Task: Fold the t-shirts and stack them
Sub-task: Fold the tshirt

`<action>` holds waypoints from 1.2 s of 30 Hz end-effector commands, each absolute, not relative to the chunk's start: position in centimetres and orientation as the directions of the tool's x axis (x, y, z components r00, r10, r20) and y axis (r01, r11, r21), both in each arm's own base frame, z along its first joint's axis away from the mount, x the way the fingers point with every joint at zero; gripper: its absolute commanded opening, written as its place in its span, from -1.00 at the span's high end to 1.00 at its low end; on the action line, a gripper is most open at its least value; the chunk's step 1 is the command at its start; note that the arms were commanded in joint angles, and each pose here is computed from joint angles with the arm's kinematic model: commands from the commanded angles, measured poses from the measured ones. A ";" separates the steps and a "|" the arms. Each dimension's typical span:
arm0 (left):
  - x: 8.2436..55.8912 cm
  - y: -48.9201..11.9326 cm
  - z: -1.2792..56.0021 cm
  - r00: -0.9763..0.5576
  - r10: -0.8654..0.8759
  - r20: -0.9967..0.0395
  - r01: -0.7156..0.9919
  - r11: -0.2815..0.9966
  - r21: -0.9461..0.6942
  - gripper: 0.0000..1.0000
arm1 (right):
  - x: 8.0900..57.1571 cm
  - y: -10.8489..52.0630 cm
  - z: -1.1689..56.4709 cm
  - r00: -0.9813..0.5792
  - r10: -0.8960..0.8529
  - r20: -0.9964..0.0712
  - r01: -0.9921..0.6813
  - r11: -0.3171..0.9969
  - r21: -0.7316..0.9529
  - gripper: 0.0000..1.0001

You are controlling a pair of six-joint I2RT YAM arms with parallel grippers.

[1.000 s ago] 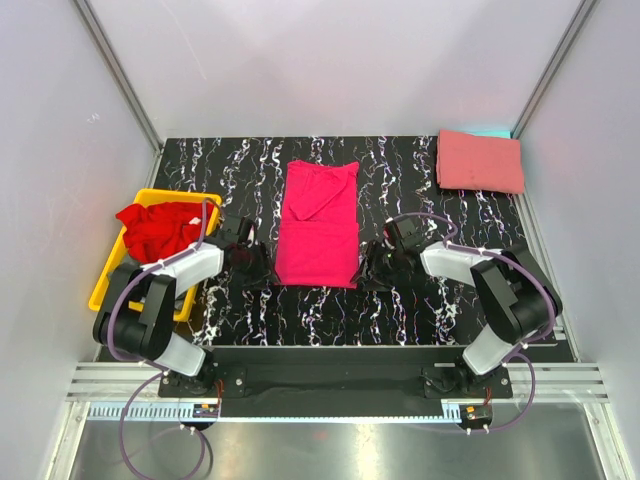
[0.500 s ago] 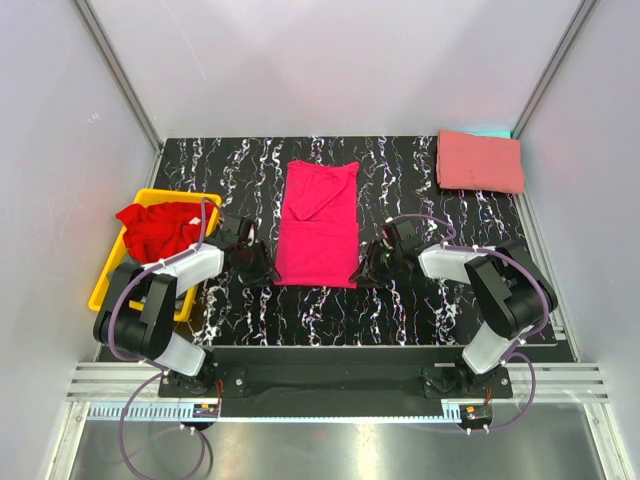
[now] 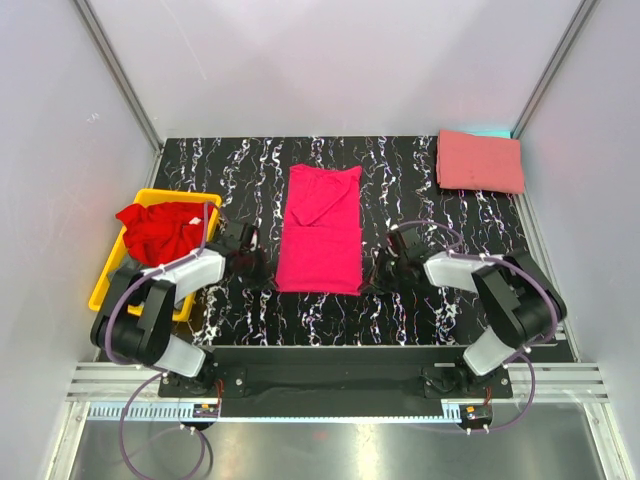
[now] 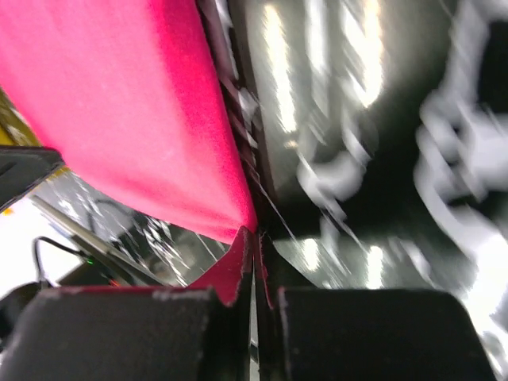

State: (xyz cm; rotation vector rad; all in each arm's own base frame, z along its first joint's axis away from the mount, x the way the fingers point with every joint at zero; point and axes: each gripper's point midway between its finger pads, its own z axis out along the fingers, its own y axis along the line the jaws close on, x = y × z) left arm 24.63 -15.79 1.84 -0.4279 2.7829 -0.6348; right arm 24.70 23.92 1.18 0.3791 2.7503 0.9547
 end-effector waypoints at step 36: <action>15.6 -18.6 1.0 -0.959 -0.235 -0.162 -0.140 0.882 -0.449 1.00 | 16.3 20.8 1.1 -0.955 0.282 -0.089 0.185 0.804 0.565 0.17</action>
